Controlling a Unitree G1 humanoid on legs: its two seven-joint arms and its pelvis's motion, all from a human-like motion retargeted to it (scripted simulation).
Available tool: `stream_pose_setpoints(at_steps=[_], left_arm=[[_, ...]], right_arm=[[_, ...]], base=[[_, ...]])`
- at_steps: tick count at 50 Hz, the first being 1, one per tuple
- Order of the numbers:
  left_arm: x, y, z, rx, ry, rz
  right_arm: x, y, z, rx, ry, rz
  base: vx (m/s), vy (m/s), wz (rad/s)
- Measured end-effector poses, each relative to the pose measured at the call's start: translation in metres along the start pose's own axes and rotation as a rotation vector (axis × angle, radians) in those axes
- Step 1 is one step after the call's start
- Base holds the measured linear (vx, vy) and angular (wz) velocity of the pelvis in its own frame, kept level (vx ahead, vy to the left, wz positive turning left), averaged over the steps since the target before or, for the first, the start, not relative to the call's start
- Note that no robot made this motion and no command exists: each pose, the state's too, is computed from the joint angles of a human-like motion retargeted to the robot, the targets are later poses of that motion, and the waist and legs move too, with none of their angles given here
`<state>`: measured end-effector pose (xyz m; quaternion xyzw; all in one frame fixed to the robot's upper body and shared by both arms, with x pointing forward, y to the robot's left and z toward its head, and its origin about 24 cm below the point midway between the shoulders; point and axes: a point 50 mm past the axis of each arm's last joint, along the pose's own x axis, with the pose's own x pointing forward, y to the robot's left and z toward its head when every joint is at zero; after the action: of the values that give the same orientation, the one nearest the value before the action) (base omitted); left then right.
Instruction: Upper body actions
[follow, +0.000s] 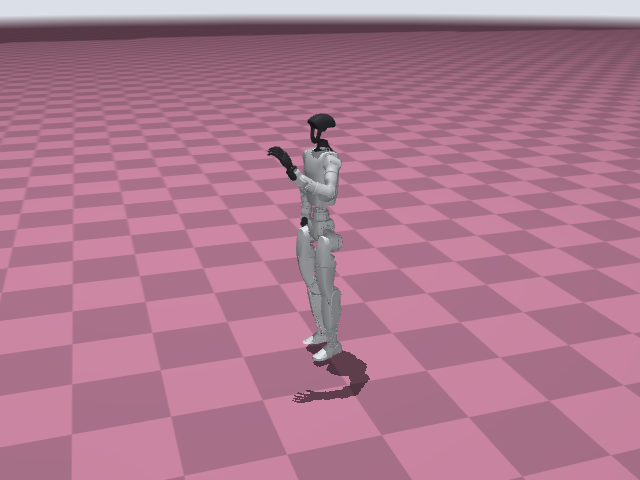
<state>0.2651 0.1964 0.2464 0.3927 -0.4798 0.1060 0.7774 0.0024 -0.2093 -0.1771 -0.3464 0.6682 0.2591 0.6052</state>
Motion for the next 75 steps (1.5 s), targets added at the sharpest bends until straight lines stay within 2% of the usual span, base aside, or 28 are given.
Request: stream_pose_setpoints(at_steps=[2,3,5,7,10,13,15,20,27,29,32,34,39,47,56,64,70,73,75], left_arm=[[-0.005,-0.024,-0.024,0.001,0.227,-0.432],[-0.011,-0.029,-0.033,0.005,0.313,-0.554],[-0.018,-0.032,-0.041,0.01,0.4,-0.612],[-0.012,-0.022,-0.034,0.025,0.328,-0.425],[-0.007,0.006,-0.012,0.115,0.095,0.054],[-0.014,0.032,0.007,0.264,-0.131,0.427],[-0.019,0.04,0.011,0.325,-0.185,0.531],[-0.024,0.045,0.006,0.282,-0.11,0.552],[-0.035,0.06,-0.01,0.341,-0.007,0.679],[-0.038,0.051,-0.033,0.233,0.231,0.578],[-0.049,0.03,-0.076,0.036,0.646,0.277],[-0.054,0.032,-0.086,0.021,0.721,0.229],[-0.042,0.063,-0.053,0.268,0.37,0.454],[-0.069,0.055,-0.026,0.449,-0.047,0.569],[-0.166,0.015,-0.062,0.521,0.294,0.199],[-0.296,-0.03,-0.077,0.476,0.881,-0.291],[-0.383,-0.048,-0.058,0.242,1.448,-0.657],[-0.436,-0.047,-0.028,0.074,1.858,-0.878],[-0.458,-0.046,-0.007,-0.038,2.08,-0.941]], right_arm=[[0.0,-0.001,0.002,-0.003,-0.007,-0.002],[0.0,-0.002,0.003,-0.006,-0.01,-0.004],[0.0,-0.003,0.004,-0.013,-0.016,-0.009],[0.0,-0.004,0.005,-0.011,-0.022,-0.015],[0.0,-0.004,0.006,0.004,-0.03,-0.019],[0.0,-0.003,0.005,0.018,-0.024,-0.015],[0.0,-0.001,0.004,0.022,-0.018,-0.01],[0.0,0.0,0.0,0.023,-0.011,-0.009],[0.0,-0.001,0.002,0.018,-0.014,-0.004],[0.0,-0.001,0.003,0.013,-0.018,-0.003],[0.0,-0.001,0.003,0.011,-0.02,-0.002],[0.0,-0.002,0.005,0.007,-0.024,-0.001],[0.0,-0.005,0.009,0.013,-0.042,-0.011],[0.0,-0.006,0.01,0.027,-0.042,-0.013],[-0.001,-0.011,0.013,0.012,-0.051,-0.032],[-0.001,-0.011,0.011,0.019,-0.049,-0.032],[-0.001,-0.013,0.013,0.024,-0.054,-0.035],[-0.001,-0.013,0.013,0.022,-0.055,-0.034],[-0.001,-0.013,0.014,0.02,-0.06,-0.035]], base=[[0.0,0.0,0.0],[0.0,0.0,0.0],[0.0,0.0,0.0],[0.0,0.0,0.0],[0.0,0.0,0.0],[0.0,0.0,0.0],[0.0,0.0,0.0],[0.0,0.0,0.0],[0.0,0.01,0.14],[0.0,0.0,0.0],[0.0,0.0,0.0],[0.0,0.0,0.0],[0.0,0.0,0.0],[0.0,0.0,-0.05],[-0.02,-0.01,-0.13],[-0.01,0.0,-0.08],[0.0,0.0,0.0],[0.0,0.0,0.0],[0.0,0.0,0.0]])
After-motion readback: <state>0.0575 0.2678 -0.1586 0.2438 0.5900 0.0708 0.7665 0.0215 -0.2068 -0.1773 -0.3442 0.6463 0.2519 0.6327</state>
